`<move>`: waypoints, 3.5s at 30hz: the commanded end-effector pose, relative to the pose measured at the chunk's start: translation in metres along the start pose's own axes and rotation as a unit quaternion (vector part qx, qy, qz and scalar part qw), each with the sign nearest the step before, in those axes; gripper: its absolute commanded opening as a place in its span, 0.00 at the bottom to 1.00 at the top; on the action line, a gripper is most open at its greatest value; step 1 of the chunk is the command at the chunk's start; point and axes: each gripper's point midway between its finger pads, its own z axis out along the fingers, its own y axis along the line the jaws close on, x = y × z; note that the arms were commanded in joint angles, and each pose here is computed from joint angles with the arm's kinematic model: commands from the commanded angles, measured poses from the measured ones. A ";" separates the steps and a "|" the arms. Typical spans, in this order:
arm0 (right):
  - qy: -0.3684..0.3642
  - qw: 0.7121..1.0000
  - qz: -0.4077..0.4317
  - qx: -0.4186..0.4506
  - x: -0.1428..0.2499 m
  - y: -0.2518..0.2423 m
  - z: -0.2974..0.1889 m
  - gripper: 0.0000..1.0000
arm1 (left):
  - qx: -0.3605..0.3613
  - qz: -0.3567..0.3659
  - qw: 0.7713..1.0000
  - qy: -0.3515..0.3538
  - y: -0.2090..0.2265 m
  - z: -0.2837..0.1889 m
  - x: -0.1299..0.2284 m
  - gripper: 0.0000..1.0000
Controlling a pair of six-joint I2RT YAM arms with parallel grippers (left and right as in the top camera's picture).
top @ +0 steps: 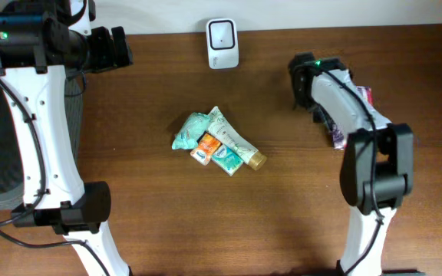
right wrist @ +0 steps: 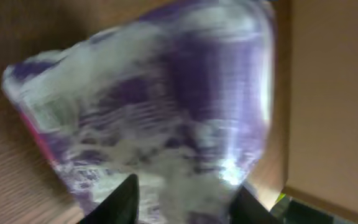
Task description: Scan the item barcode
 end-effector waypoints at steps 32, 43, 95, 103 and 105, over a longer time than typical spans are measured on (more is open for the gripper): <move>0.104 0.724 0.053 -0.680 0.023 0.107 -0.010 0.04 | 0.009 0.005 1.000 -0.018 -0.004 -0.015 -0.001 0.99; -0.150 0.652 0.150 -0.728 -0.156 0.102 -0.202 0.04 | 0.009 0.005 1.000 -0.018 -0.004 -0.015 -0.001 0.99; -0.015 0.749 0.520 -0.411 -0.099 -0.230 0.093 0.88 | 0.009 0.005 1.000 -0.018 -0.004 -0.015 -0.001 0.99; -0.073 0.763 0.070 -0.639 -0.034 -0.112 -0.130 0.89 | 0.009 0.005 1.000 -0.018 -0.004 -0.015 -0.001 0.99; -0.077 0.768 -0.002 -0.636 -0.029 -0.071 -0.154 0.90 | 0.009 0.005 1.000 -0.018 -0.004 -0.015 -0.001 0.99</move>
